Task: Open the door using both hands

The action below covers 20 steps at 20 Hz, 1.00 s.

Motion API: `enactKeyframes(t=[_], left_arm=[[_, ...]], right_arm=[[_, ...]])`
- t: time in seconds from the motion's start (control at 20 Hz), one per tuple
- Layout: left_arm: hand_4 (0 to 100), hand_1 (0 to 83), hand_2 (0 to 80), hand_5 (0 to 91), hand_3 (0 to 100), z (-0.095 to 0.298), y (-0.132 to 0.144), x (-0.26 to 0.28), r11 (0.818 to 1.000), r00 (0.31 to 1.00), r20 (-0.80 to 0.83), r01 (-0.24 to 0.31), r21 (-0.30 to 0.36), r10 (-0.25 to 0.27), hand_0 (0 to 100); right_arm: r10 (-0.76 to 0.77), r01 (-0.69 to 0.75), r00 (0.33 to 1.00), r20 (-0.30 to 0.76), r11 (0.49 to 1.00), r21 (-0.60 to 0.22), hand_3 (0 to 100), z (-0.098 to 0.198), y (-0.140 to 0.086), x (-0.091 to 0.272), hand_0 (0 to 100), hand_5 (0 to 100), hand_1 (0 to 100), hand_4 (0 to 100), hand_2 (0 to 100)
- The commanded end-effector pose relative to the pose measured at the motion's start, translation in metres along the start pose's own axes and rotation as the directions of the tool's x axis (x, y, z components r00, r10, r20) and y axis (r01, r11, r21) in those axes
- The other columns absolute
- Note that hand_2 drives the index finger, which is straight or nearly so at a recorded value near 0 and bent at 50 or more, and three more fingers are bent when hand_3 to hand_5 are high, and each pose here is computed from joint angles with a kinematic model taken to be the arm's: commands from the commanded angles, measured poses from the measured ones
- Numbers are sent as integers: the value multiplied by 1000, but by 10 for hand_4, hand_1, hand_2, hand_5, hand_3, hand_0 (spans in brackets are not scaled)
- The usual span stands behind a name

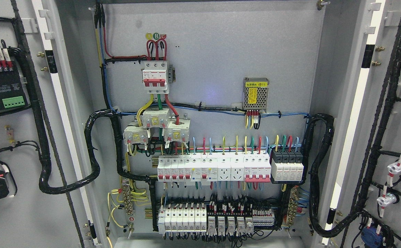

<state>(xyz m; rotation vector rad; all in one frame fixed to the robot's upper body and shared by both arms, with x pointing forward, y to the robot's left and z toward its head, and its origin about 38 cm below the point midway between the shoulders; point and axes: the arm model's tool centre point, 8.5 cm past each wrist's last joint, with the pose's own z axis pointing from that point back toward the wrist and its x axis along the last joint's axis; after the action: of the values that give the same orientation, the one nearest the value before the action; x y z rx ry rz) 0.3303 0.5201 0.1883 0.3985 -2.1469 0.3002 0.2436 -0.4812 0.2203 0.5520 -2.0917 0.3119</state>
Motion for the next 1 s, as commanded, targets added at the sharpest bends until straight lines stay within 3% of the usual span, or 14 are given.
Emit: enactKeyframes(t=[0.0,0.95], left_arm=[[42,0,0,0,0,-2,0,3,1000,1000,14,5,-6,-4,0],[43,0,0,0,0,0,-13,2,999,1000,11,-10,-43,10,0]], right_arm=[[13,-13,1000,-9,999,-39,0,8,-16,4,0,0,0,0,0],[53,-53,999,2,996,-76,0,21,-38,11,0,0,0,0,0]])
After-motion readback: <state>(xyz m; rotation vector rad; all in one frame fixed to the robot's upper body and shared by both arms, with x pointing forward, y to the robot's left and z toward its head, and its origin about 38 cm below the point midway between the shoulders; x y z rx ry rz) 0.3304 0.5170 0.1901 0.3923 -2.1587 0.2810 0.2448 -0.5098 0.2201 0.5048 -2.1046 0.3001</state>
